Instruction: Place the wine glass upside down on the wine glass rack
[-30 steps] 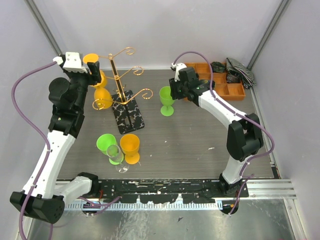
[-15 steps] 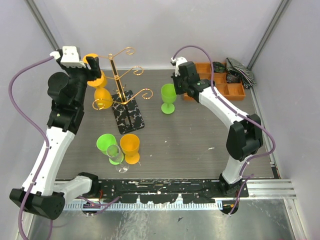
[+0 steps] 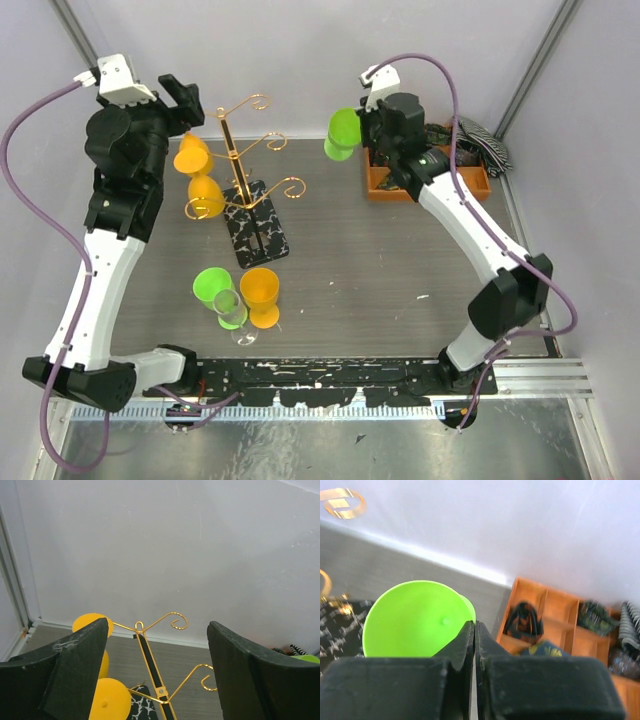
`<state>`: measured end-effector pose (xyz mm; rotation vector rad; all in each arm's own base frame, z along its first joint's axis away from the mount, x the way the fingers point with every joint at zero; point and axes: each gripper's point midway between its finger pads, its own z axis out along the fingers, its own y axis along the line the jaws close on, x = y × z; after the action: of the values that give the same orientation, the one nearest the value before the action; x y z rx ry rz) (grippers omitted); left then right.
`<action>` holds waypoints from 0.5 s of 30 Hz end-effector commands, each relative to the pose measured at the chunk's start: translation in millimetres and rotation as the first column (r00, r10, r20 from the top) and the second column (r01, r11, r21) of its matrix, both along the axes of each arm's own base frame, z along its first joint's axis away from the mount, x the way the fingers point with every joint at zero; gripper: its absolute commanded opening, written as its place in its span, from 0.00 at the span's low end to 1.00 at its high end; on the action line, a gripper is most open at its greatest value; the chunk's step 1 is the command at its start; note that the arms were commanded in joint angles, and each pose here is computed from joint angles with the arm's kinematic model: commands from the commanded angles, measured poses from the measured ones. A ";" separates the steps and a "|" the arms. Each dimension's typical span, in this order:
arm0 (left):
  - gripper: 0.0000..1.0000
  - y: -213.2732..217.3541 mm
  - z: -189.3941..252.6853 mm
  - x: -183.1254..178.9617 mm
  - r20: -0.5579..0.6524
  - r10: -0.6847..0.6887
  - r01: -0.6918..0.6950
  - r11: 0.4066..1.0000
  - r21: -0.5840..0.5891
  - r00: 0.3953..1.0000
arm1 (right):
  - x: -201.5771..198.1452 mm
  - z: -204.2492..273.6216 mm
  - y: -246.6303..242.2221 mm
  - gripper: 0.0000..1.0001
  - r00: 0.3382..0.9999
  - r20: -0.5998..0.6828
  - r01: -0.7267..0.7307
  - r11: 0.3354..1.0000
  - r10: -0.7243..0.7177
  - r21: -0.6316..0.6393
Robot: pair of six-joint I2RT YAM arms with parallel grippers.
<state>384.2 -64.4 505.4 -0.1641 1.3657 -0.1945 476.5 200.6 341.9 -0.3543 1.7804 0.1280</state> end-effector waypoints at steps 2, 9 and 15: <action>0.92 -12.9 3.3 8.8 -0.032 -0.050 0.046 0.990 -0.130 0.998 | -30.2 145.6 -3.7 0.01 0.868 0.495 -0.114 0.987 0.043 0.114; 0.92 -4.4 1.7 19.2 -0.043 0.010 -0.027 0.915 -0.403 0.999 | -54.3 183.5 8.9 0.01 0.729 0.682 -0.231 0.957 0.052 0.174; 0.92 7.4 12.3 4.7 0.045 0.033 0.010 0.690 -0.724 0.998 | -91.8 204.0 41.4 0.01 0.566 0.823 -0.386 0.898 0.052 0.209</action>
<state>406.3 -69.9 492.1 -0.5722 1.3683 -0.4878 433.9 225.4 478.8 -0.3193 1.0722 0.3157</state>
